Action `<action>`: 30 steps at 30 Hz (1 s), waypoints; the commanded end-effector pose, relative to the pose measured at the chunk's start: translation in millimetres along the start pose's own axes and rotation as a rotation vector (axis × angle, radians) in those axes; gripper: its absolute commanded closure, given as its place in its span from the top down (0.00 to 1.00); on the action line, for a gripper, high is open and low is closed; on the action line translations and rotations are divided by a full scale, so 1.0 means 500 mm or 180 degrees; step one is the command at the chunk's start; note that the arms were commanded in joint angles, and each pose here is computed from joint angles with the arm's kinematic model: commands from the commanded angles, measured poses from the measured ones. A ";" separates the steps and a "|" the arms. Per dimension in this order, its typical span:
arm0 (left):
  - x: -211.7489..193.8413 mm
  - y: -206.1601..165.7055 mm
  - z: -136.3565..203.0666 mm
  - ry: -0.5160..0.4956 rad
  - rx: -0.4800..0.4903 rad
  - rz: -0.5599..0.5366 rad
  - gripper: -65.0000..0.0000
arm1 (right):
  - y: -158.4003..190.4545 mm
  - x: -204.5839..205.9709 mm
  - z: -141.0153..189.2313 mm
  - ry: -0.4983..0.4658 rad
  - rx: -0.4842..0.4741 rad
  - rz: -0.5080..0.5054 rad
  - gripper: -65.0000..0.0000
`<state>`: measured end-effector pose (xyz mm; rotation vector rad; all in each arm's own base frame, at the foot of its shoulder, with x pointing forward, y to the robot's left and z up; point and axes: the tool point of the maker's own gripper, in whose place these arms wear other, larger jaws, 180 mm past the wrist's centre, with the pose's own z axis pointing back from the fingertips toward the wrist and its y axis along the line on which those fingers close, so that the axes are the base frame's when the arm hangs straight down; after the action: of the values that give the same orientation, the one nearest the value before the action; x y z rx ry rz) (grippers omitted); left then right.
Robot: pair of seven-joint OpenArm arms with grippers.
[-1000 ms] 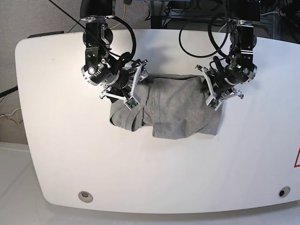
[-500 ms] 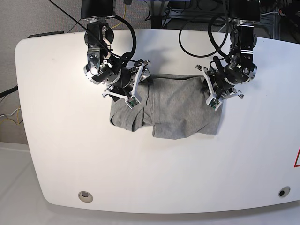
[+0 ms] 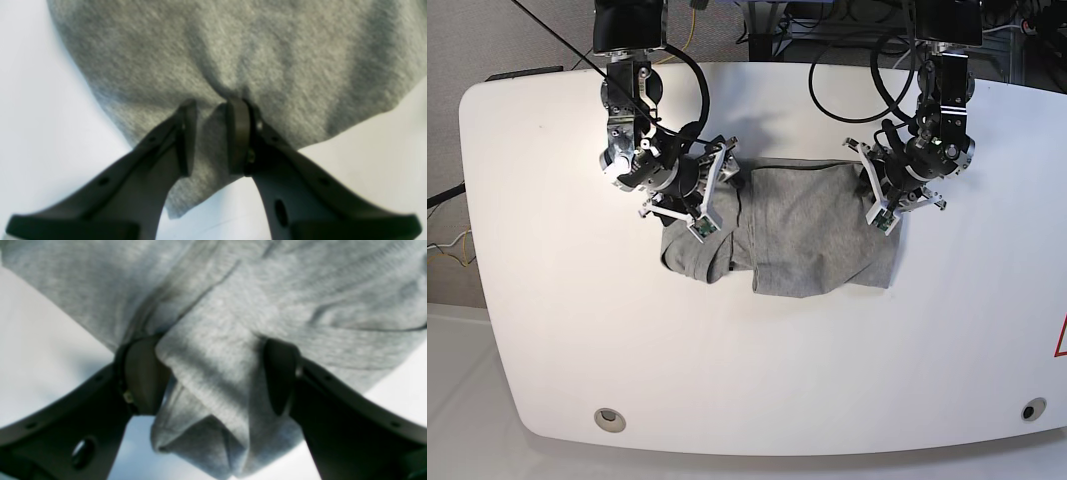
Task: Fold the T-shirt properly
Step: 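Grasp the bundle edge with the right gripper beside the left gripper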
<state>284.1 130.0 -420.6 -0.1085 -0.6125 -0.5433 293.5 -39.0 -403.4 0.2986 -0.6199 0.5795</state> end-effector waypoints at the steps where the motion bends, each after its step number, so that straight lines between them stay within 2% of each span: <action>1: -0.044 -0.006 -0.002 0.0297 -0.0013 -0.0062 0.22 | -0.017 0.041 0.011 -0.0173 -0.0053 0.0072 0.67; 22: -0.044 -0.006 -0.002 0.0297 -0.0013 -0.0062 0.22 | -0.060 0.034 0.026 -0.0121 -0.0194 0.0167 0.67; 30: -0.044 -0.006 -0.002 0.0297 -0.0013 -0.0062 0.22 | -0.095 0.029 0.040 -0.0207 -0.0319 0.0016 0.67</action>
<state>284.0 129.5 -420.5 -0.1122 -0.6136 -0.5419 310.9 -75.3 -395.8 0.2281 -0.6568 0.5537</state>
